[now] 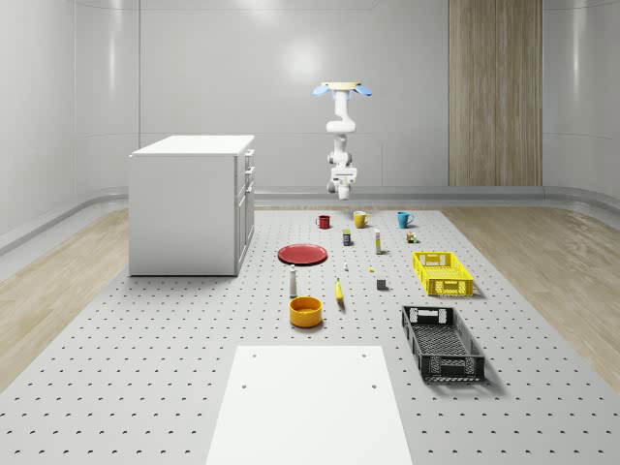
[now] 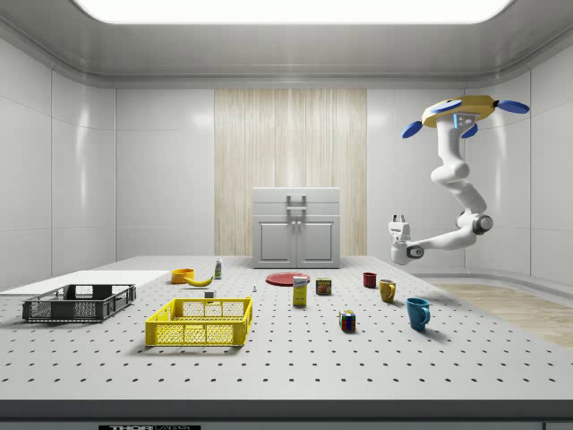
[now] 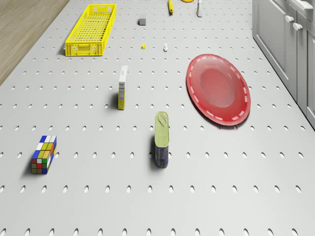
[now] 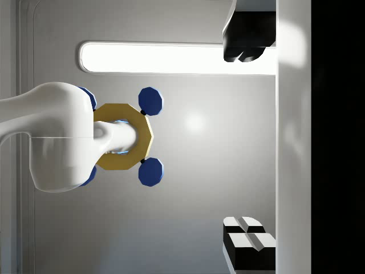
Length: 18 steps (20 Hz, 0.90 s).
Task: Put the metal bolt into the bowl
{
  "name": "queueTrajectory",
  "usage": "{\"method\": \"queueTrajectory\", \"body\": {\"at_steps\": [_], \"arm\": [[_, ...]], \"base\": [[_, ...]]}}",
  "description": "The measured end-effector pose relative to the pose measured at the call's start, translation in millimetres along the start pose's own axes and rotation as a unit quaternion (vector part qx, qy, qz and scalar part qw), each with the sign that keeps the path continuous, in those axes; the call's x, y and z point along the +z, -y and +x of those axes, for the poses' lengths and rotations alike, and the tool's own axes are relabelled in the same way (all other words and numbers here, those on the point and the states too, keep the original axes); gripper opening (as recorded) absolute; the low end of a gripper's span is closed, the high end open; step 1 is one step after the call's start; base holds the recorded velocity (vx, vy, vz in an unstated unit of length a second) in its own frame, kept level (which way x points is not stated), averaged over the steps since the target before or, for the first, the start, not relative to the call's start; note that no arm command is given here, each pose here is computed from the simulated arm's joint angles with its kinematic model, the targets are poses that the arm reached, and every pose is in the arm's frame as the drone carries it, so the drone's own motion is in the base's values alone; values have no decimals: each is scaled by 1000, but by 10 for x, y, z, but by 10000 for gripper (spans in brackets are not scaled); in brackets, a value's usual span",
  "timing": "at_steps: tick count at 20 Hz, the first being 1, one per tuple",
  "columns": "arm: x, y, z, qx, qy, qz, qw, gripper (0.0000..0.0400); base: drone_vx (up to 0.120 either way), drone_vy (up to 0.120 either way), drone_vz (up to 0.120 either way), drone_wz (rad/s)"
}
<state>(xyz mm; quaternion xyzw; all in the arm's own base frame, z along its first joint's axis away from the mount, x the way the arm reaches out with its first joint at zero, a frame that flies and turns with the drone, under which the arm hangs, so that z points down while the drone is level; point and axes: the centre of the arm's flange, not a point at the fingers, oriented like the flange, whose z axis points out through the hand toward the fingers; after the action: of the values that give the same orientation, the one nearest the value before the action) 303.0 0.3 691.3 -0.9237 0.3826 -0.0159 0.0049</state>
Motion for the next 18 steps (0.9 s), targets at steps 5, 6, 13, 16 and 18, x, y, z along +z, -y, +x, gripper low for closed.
{"method": "queueTrajectory", "body": {"at_steps": [5, 6, 13, 16, 18], "arm": [[0, 0, -6, 0, -3, 0, 1000, 400], [0, 1, -7, 0, -4, 0, 1000, 400], [0, 11, -25, 0, -12, -5, 1000, 400], [1, 22, -39, 0, -20, -11, 1000, 400], [2, 35, -54, 0, -27, -17, 999, 400]], "base": [[120, 0, 0, 0], [120, 0, 0, 0], [120, -34, 0, 0], [120, -93, 0, 0], [120, 0, 0, 0]]}}
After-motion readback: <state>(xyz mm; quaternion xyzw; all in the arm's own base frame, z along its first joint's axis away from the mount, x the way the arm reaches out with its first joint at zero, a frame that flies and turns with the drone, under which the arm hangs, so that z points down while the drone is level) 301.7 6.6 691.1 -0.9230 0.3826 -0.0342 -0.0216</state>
